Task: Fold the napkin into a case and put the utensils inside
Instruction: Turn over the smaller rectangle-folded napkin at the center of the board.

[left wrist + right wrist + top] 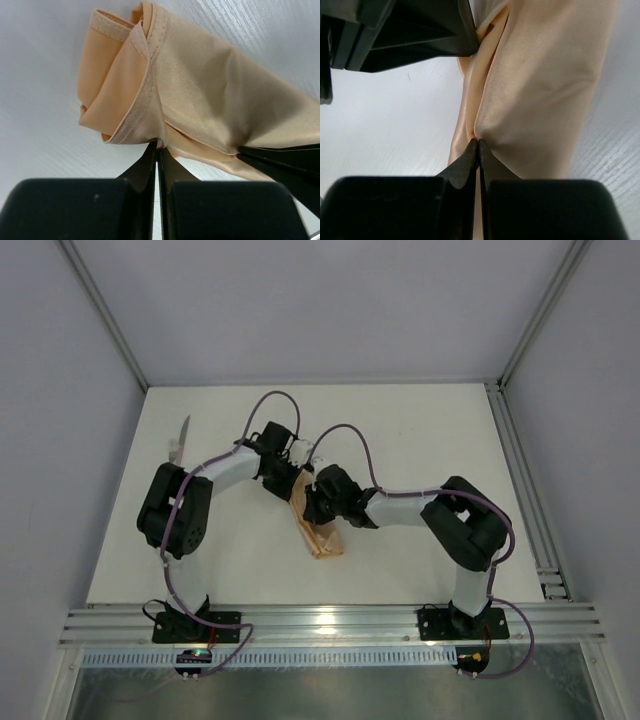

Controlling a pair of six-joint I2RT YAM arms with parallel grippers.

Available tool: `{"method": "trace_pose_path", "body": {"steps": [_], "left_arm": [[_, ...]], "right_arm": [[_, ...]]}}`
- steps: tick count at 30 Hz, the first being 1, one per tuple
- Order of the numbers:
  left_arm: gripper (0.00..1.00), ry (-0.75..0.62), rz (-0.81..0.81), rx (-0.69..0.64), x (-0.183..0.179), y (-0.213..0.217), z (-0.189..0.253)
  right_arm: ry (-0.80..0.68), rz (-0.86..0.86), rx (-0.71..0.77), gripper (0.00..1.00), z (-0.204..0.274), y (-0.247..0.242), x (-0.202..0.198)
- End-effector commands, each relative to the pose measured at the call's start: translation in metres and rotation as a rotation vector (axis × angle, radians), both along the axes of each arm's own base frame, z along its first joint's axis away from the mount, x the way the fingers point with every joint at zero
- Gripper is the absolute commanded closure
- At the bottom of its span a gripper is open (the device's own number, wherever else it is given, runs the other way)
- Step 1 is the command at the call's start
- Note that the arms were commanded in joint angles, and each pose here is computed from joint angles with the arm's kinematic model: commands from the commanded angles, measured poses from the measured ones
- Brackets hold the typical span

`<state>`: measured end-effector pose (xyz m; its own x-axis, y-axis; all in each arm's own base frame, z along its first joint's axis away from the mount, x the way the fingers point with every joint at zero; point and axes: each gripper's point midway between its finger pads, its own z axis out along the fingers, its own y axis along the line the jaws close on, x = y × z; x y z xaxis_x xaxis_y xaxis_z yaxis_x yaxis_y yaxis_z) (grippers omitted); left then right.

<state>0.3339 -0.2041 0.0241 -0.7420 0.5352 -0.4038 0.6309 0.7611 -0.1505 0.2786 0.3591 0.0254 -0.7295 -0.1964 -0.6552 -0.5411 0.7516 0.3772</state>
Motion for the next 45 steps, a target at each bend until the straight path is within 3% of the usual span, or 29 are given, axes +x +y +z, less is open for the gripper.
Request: {"method": "trace_pose_path", "body": {"steps": [1,10,25,28,32,35,37,38,41,45], "left_arm": [[1.0,0.019,0.006,-0.037,0.0,-0.009,0.008],[1.0,0.032,0.015,-0.034,-0.004,-0.007,0.008],[1.0,0.007,0.026,-0.047,0.009,-0.013,0.017],[0.97,0.027,0.006,-0.072,0.003,-0.017,0.02],[0.8,0.044,-0.016,-0.073,-0.005,-0.015,0.026],[0.76,0.064,-0.01,-0.064,-0.009,-0.006,0.034],[0.79,0.06,0.018,-0.087,-0.006,0.003,0.048],[0.88,0.071,0.03,-0.097,-0.006,0.01,0.055],[0.96,0.052,0.014,-0.123,-0.003,0.015,0.079],[0.94,-0.034,-0.018,-0.108,0.011,0.017,0.1]], "right_arm": [[-0.055,-0.026,0.075,0.97,0.022,0.021,0.019],[-0.124,-0.049,0.117,0.97,0.059,0.028,0.033],[-0.009,-0.016,0.031,0.97,-0.007,0.015,0.006],[-0.006,-0.014,0.03,0.94,-0.011,0.017,0.006],[0.011,-0.029,0.047,0.9,-0.015,0.015,0.005],[0.01,-0.046,0.059,0.89,-0.012,0.011,0.006],[0.005,-0.058,0.062,0.88,-0.01,0.009,0.008],[0.005,-0.059,0.066,0.88,-0.01,0.01,0.009],[0.015,-0.06,0.081,0.88,-0.01,0.013,0.008],[0.023,-0.067,0.089,0.88,-0.012,0.014,0.008]]}}
